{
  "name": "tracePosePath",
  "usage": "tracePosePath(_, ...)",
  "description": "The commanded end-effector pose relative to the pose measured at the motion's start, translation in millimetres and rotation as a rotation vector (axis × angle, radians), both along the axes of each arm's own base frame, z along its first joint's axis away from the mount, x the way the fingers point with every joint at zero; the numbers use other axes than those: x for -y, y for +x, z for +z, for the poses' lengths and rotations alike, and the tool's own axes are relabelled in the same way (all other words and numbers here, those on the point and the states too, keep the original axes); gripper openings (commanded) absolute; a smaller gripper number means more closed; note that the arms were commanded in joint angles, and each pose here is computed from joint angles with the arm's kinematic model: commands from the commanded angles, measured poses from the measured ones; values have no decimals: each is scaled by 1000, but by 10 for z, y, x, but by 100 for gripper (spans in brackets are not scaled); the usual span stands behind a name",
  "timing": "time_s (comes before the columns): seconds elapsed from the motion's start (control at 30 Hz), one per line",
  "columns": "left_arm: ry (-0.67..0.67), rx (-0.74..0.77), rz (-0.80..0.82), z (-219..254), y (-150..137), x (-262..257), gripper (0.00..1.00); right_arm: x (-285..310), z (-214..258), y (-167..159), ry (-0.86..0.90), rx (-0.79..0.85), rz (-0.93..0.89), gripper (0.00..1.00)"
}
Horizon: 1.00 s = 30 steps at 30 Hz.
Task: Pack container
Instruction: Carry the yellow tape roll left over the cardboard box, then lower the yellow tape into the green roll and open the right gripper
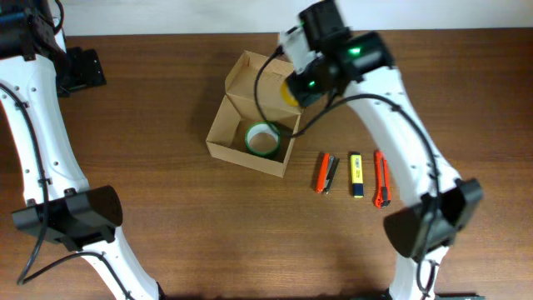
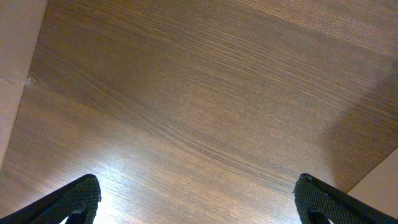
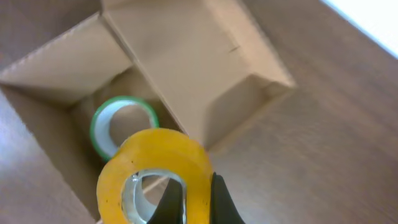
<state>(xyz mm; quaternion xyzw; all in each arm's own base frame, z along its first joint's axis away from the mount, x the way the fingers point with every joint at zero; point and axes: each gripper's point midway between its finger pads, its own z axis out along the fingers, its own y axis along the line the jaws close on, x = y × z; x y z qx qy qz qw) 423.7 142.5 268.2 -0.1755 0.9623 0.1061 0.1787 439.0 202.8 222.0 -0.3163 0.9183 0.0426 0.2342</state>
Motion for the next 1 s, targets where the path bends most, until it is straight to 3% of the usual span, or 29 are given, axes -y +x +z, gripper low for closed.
tracePosePath(0.0, 2, 31, -9, 113, -16, 7, 99, -276, -241, -87, -46, -40, 120, 3)
tracePosePath(0.47, 2, 31, -9, 113, -16, 7, 99, -563, -944, -106, -122, -146, 195, 3)
tracePosePath(0.97, 2, 31, -9, 113, -16, 7, 99, -613, -1319, -29, -157, -176, 195, 4)
